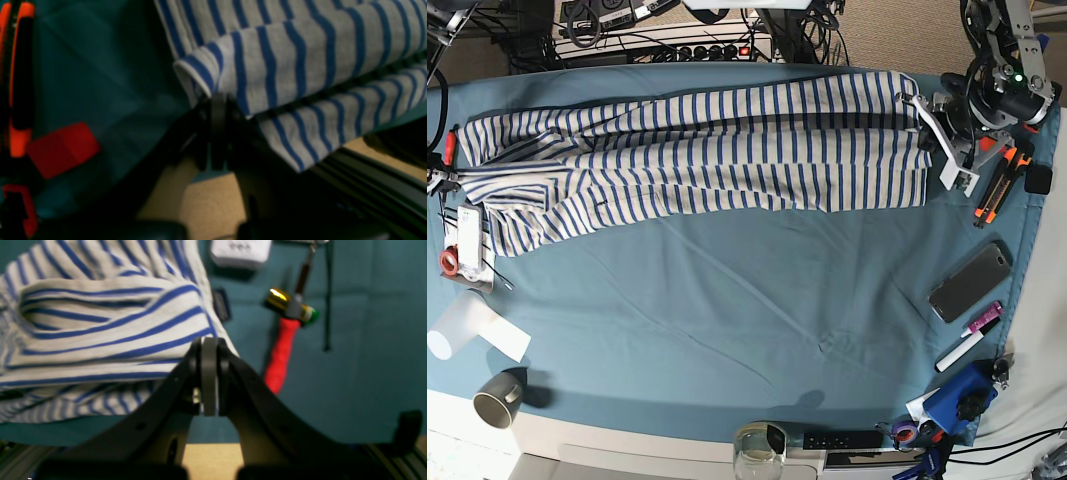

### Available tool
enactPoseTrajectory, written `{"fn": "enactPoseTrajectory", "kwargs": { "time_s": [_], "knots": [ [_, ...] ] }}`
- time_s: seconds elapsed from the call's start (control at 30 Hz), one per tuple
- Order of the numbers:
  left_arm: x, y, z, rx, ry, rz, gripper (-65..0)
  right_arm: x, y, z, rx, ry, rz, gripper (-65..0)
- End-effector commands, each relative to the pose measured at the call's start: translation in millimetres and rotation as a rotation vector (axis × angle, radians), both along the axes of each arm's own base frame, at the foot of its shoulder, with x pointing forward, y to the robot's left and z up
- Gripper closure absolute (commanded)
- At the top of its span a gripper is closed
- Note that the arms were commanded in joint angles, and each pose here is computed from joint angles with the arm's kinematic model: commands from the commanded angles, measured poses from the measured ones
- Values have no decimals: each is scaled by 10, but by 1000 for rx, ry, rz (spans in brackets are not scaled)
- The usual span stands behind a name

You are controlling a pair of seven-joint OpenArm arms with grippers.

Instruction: Fold the T-shirt properly

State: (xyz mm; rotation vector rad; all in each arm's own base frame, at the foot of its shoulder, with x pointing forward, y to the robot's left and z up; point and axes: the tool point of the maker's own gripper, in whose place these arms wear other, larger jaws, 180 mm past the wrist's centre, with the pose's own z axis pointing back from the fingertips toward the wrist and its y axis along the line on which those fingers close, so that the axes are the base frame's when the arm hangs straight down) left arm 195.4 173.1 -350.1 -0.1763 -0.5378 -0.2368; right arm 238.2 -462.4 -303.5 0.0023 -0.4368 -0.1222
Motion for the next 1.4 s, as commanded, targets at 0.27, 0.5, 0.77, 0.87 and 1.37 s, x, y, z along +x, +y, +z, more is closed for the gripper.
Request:
{"fn": "enactPoseTrajectory", "kwargs": {
  "time_s": [0.27, 0.5, 0.77, 0.87, 1.37],
  "knots": [
    [-50, 51, 12, 25, 1, 1, 0, -79, -129, 86, -56, 17, 3, 0],
    [-75, 34, 2, 33, 0, -34, -110, -85, -3, 48, 10, -6, 28, 0],
    [-118, 32, -20, 26, 6, -23, -352, 2, 130, 100, 70, -62, 74, -39],
    [-162, 46, -45, 34, 19, -21, -352, 32, 174, 121, 94, -83, 79, -134],
    [76, 53, 331, 57, -147, 54, -406, 200, 181, 266, 95, -143, 82, -142]
  ]
}}
